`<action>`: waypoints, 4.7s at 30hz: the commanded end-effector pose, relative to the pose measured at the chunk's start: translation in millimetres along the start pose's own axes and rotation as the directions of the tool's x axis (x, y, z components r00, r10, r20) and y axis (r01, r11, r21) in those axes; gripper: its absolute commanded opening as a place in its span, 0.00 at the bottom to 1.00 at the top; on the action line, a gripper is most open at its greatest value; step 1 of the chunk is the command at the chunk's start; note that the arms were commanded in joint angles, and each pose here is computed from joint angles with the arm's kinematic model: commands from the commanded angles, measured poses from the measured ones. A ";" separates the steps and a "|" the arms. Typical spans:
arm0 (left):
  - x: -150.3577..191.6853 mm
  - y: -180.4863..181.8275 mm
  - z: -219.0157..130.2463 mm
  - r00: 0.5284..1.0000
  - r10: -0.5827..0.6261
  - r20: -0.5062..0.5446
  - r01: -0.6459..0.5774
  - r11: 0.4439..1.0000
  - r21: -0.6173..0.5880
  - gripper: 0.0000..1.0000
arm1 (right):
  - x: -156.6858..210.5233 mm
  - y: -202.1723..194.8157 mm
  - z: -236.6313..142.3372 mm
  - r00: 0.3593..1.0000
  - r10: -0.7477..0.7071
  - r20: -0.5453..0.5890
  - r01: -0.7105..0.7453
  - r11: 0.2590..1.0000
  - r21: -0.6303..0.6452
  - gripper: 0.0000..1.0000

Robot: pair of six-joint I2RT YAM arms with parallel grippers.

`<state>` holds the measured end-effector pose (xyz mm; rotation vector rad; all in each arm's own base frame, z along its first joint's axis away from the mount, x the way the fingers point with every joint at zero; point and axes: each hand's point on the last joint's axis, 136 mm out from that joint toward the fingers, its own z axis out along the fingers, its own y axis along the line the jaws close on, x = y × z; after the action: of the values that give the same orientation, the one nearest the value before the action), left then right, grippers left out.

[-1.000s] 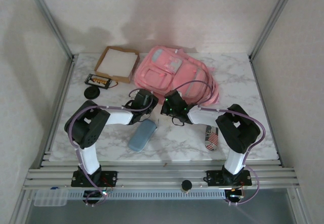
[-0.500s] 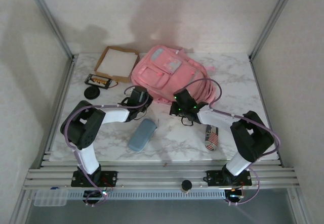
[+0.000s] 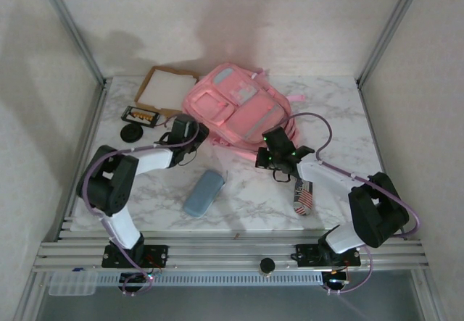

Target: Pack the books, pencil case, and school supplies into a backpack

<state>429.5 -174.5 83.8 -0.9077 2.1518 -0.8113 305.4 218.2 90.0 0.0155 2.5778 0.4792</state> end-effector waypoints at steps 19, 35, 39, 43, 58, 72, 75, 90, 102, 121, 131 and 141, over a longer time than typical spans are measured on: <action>158.9 -79.8 -11.5 0.919 -0.321 -0.230 0.361 0.919 0.158 0.48 | 11.1 18.0 1.0 0.998 -0.065 -0.026 0.062 0.993 -0.098 0.00; 143.3 -35.2 0.3 0.950 -0.309 -0.047 0.309 0.951 0.010 0.00 | 13.1 -21.7 -6.2 0.996 -0.086 -0.035 0.088 0.993 0.078 0.00; 127.1 -25.3 -10.5 0.961 -0.275 -0.020 0.275 0.961 0.007 0.00 | 5.1 -45.0 -14.3 0.997 -0.076 -0.022 0.078 0.987 0.142 0.00; 108.7 -3.4 -19.9 0.983 -0.183 0.003 0.182 0.980 -0.076 0.00 | -8.6 -67.7 -24.7 0.998 -0.066 0.004 0.064 0.978 0.198 0.00; -4.7 5.8 -43.2 0.979 0.167 0.119 -0.142 0.971 -0.193 0.00 | -23.3 -94.6 -40.0 1.000 -0.002 0.004 0.001 0.967 0.255 0.00; -20.8 -19.3 -64.5 0.993 0.059 0.101 -0.059 0.998 -0.002 0.55 | 2.4 -5.3 -5.6 0.993 -0.103 -0.063 0.106 0.994 0.038 0.00; 1.0 -12.1 -73.5 0.999 -0.010 0.053 0.010 1.000 0.013 0.61 | -4.4 4.5 -6.5 0.978 -0.204 -0.032 0.204 0.979 -0.024 0.00; 110.3 -29.0 -50.1 0.963 -0.242 -0.115 0.246 0.969 0.017 0.69 | -53.7 32.2 12.3 0.972 -0.226 0.068 0.236 0.916 -0.325 0.48; 105.2 -9.1 -24.6 0.960 -0.278 -0.025 0.276 0.958 -0.085 0.62 | -50.6 31.7 34.6 0.969 -0.244 0.050 0.244 0.895 -0.373 0.72; 27.0 32.7 -41.0 0.969 -0.194 0.153 0.218 0.962 -0.161 0.49 | -7.7 86.4 39.6 0.951 -0.310 0.017 0.267 0.791 -0.551 0.59; 28.6 33.3 -36.9 0.973 -0.188 0.136 0.210 0.964 -0.164 0.49 | 5.2 72.9 46.1 0.933 -0.359 0.013 0.312 0.794 -0.522 0.34; 29.2 33.1 -38.2 0.974 -0.183 0.135 0.204 0.965 -0.165 0.48 | 15.7 57.1 54.6 0.919 -0.395 -0.015 0.342 0.814 -0.469 0.29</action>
<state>375.0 -174.5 72.9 -1.2495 2.0807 -0.6892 327.0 301.3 78.9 -0.6660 2.3468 0.9861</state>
